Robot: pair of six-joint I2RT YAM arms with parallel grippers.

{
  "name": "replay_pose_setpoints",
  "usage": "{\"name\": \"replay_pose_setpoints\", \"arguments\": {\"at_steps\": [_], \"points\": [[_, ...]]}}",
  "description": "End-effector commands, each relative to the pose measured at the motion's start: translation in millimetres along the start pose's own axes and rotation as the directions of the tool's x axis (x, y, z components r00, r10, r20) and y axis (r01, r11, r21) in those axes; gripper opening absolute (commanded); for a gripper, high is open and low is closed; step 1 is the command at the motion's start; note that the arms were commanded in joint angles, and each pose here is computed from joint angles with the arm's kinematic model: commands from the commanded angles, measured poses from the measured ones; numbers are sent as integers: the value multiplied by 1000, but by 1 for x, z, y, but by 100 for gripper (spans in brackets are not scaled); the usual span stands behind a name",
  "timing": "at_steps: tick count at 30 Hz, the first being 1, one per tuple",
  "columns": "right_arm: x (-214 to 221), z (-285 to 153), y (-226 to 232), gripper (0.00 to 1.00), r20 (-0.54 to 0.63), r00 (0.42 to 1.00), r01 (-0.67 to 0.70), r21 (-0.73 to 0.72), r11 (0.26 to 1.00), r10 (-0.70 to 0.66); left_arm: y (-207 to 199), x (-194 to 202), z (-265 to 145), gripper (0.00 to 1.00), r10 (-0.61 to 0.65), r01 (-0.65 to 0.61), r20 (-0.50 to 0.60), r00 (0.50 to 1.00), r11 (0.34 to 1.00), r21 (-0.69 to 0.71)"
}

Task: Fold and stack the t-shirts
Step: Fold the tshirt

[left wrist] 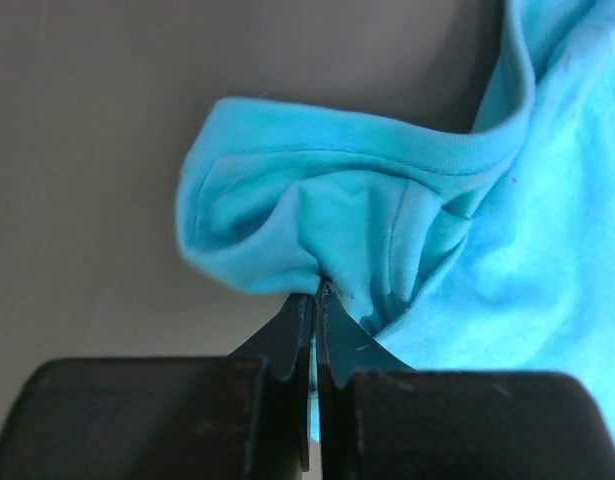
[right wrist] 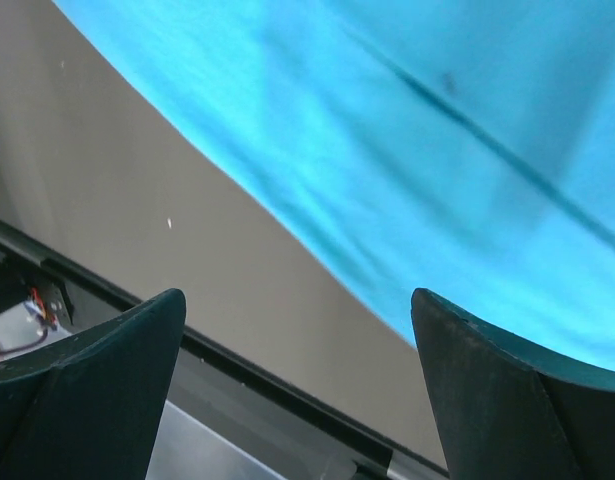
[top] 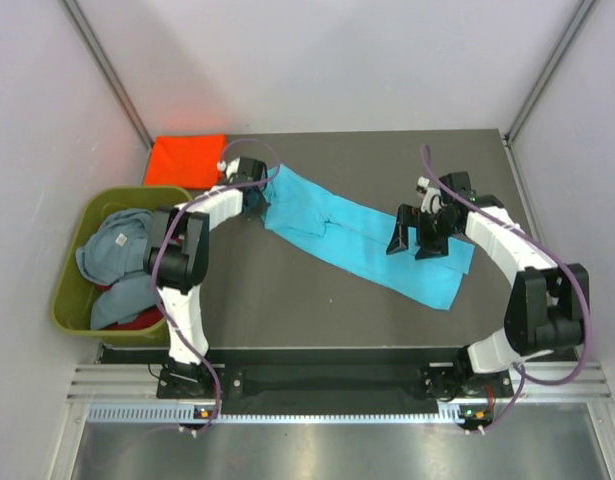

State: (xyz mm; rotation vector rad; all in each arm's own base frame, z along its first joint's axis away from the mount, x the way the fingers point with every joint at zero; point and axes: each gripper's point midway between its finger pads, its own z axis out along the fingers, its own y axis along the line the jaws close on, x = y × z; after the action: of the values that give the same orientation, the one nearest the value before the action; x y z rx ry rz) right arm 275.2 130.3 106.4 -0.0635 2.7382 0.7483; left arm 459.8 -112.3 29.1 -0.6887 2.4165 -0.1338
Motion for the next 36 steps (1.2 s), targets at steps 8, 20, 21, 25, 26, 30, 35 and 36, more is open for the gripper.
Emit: {"name": "replay_pose_setpoints", "arguments": {"at_steps": [8,20,21,25,26,30,35,36], "points": [[-58,15,-7,93,38,999,1,74,997,-4,-42,-135,74,0,156,-180,275,949,982,62],[-74,19,-24,87,45,998,-51,107,993,47,-47,-165,79,34,180,-219,289,940,970,107],[-73,19,-25,87,44,998,-50,110,993,46,-46,-164,72,37,184,-220,284,941,971,98],[-69,15,-34,88,51,998,-50,122,991,45,-43,-162,27,49,194,-220,277,941,973,68],[-68,14,-39,88,54,997,-61,124,990,54,-39,-163,5,49,184,-208,285,941,976,60],[-56,9,-52,78,55,995,-90,133,987,83,-27,-151,-54,51,123,-155,279,952,984,93],[-44,1,-55,73,84,986,-155,119,981,146,-31,-84,-131,49,53,-94,183,982,970,223],[-40,-3,-51,74,95,985,-156,109,982,146,-33,-69,-141,49,41,-81,168,985,967,243]]}}
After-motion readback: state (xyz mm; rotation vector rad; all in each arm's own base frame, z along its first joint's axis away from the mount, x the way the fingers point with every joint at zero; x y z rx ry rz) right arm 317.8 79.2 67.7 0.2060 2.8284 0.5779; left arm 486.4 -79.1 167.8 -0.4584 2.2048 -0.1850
